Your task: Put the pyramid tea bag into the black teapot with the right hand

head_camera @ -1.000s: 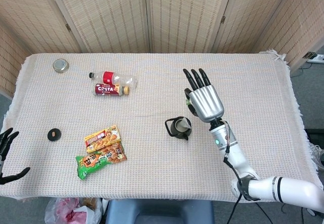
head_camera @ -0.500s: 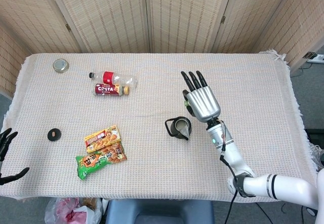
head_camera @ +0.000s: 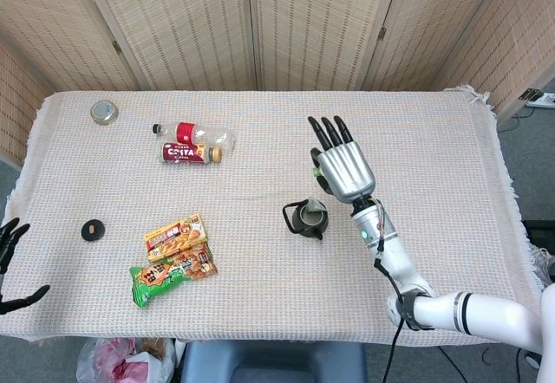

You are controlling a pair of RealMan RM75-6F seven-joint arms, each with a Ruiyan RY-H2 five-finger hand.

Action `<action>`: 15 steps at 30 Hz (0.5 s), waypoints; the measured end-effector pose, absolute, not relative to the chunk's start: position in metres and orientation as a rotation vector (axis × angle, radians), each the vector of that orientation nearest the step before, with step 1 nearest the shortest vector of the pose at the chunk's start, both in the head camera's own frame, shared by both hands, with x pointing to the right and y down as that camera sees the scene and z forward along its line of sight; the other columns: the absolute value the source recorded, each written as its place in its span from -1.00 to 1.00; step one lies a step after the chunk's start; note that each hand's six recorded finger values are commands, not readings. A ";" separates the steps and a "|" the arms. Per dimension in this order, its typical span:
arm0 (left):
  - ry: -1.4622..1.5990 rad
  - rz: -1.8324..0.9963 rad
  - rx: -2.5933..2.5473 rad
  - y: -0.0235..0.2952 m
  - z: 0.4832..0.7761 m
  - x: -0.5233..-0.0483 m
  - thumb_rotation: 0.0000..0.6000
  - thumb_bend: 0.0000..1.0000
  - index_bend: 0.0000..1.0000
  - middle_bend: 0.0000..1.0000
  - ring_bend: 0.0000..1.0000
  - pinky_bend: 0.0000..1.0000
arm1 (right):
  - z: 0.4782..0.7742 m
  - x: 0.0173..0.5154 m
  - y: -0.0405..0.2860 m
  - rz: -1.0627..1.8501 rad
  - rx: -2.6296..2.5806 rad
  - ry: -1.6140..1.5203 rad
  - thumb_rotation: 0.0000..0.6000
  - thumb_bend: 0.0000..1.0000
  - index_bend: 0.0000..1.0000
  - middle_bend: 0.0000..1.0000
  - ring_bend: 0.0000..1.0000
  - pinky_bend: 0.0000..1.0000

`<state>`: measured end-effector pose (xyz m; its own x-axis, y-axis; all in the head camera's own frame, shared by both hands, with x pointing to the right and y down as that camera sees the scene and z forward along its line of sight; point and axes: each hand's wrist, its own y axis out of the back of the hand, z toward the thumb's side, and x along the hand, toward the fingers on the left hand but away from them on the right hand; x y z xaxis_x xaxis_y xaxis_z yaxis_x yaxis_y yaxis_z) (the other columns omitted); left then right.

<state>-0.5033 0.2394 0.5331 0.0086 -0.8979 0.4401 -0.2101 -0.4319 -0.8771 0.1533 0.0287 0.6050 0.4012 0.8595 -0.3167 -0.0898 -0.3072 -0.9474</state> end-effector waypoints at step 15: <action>1.143 -1.464 -1.686 0.239 0.534 -0.503 1.00 -0.59 -1.00 -1.00 -1.00 -0.88 | 0.606 0.145 0.043 1.073 -1.610 -0.658 1.00 -0.56 0.12 -1.00 -1.00 -1.00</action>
<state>-0.5032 0.2387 0.5335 0.0097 -0.8984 0.4391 -0.2079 -0.4313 -0.8779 0.1450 0.0427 0.6058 0.4479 0.8367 -0.3152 -0.0977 -0.3046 -0.9474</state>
